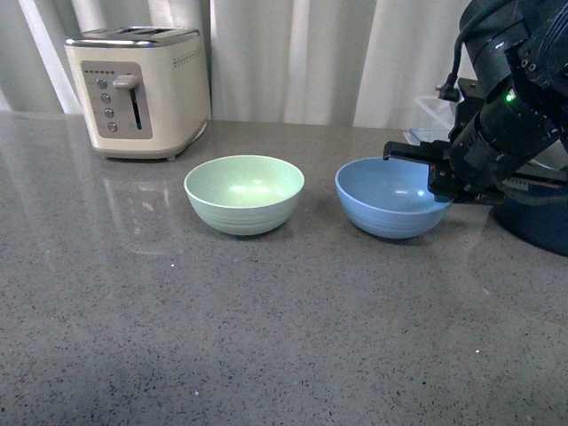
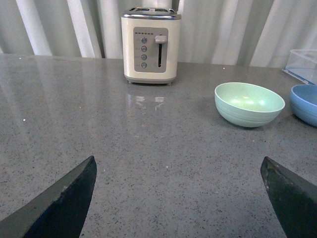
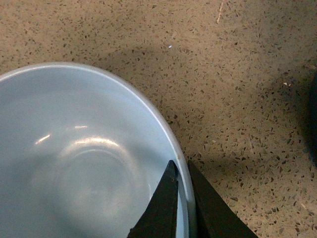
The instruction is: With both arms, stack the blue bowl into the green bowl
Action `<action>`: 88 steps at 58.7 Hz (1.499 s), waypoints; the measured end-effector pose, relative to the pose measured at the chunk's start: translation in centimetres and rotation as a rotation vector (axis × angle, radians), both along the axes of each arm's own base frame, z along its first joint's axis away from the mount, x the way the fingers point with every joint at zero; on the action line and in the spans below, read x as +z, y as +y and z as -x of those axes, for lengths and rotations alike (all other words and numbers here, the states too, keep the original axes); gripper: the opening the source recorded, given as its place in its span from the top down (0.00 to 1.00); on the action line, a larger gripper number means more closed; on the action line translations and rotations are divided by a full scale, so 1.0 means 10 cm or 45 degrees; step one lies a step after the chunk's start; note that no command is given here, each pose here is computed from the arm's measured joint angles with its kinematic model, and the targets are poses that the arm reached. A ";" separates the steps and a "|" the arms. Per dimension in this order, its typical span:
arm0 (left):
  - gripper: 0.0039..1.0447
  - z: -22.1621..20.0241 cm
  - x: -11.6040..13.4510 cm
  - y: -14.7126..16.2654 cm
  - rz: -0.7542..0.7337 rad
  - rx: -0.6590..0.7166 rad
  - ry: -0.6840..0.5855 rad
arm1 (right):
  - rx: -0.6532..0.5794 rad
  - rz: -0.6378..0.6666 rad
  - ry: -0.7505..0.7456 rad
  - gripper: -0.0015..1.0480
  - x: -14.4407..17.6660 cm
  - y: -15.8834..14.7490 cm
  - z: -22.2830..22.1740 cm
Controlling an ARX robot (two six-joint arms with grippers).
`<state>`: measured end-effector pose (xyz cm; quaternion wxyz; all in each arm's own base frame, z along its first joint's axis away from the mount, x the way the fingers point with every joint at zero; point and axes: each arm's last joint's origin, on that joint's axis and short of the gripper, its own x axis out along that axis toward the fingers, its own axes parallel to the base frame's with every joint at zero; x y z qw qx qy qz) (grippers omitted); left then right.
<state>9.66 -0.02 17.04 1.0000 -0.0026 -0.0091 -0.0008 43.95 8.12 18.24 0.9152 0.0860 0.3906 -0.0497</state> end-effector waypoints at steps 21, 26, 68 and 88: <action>0.06 0.00 0.00 0.00 0.000 0.000 0.000 | 0.073 -0.028 -0.168 0.98 0.60 0.04 0.12; 0.06 0.00 0.00 0.00 0.000 0.000 0.000 | 0.158 -0.070 -0.274 0.98 0.91 0.24 0.16; 0.06 0.00 0.00 0.00 0.000 0.000 0.000 | 0.415 -0.058 -0.178 0.98 0.29 1.37 -0.03; 0.06 0.00 0.00 0.00 0.000 0.000 0.000 | 0.429 -0.169 -0.271 0.56 0.57 1.26 0.06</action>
